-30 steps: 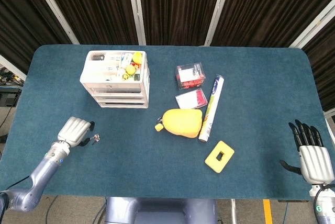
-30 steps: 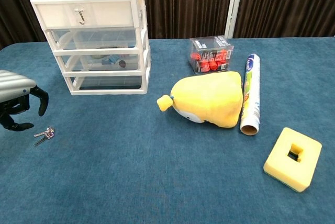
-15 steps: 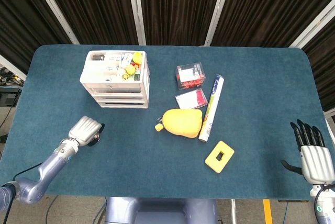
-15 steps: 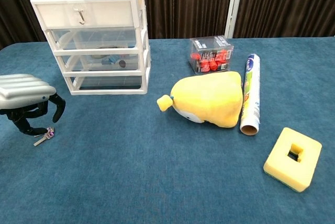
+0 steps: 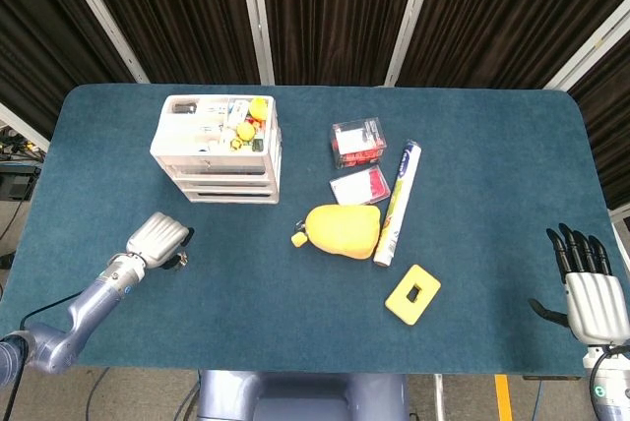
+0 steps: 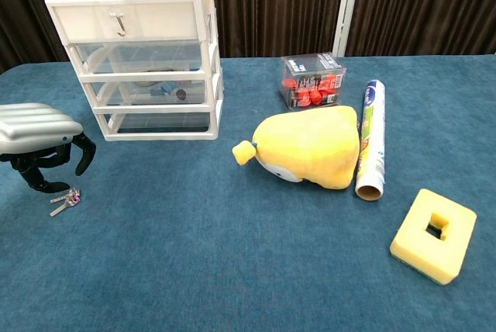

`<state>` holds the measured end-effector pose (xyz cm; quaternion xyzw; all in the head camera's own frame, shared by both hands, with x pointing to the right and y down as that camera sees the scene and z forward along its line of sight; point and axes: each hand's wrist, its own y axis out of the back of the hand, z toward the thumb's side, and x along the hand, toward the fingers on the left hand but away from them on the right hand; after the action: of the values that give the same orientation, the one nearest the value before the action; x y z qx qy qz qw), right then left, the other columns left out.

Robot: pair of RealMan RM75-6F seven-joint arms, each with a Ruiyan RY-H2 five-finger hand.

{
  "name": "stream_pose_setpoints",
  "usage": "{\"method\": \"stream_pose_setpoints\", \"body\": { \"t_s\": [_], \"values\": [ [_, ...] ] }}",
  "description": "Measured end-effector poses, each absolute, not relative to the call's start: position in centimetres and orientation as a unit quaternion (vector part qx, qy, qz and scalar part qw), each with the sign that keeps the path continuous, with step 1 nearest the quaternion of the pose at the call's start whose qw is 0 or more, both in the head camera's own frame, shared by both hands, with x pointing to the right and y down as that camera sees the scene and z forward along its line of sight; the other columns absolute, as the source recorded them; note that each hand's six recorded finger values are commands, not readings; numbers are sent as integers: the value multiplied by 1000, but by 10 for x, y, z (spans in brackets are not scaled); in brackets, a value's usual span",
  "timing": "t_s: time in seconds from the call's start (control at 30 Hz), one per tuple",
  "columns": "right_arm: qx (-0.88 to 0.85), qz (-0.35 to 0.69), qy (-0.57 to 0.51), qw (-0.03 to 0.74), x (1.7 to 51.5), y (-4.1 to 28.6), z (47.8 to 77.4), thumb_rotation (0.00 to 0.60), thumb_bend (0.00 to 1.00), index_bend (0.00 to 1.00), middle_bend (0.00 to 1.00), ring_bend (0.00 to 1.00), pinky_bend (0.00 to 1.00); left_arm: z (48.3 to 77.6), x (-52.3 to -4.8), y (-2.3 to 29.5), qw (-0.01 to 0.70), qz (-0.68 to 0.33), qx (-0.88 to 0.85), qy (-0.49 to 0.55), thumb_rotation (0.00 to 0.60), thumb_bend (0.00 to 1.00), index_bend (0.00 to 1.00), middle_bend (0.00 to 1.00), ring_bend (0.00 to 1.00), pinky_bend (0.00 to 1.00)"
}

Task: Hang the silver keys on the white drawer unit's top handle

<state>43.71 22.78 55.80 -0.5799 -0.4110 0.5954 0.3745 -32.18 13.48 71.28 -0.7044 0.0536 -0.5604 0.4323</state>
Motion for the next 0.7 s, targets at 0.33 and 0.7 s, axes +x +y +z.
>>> {"method": "stream_pose_setpoints", "body": {
  "t_s": [0.33, 0.7],
  "values": [
    [-579, 596, -412, 374, 438, 227, 558, 600, 3, 0, 0, 0, 0, 720, -324, 140, 434, -561, -704, 36, 600, 315, 483, 885, 806, 696],
    [-577, 597, -413, 374, 438, 227, 558, 600, 3, 0, 0, 0, 0, 725, -325, 144, 429, -564, -705, 31, 600, 326, 562, 885, 806, 696]
  ]
}}
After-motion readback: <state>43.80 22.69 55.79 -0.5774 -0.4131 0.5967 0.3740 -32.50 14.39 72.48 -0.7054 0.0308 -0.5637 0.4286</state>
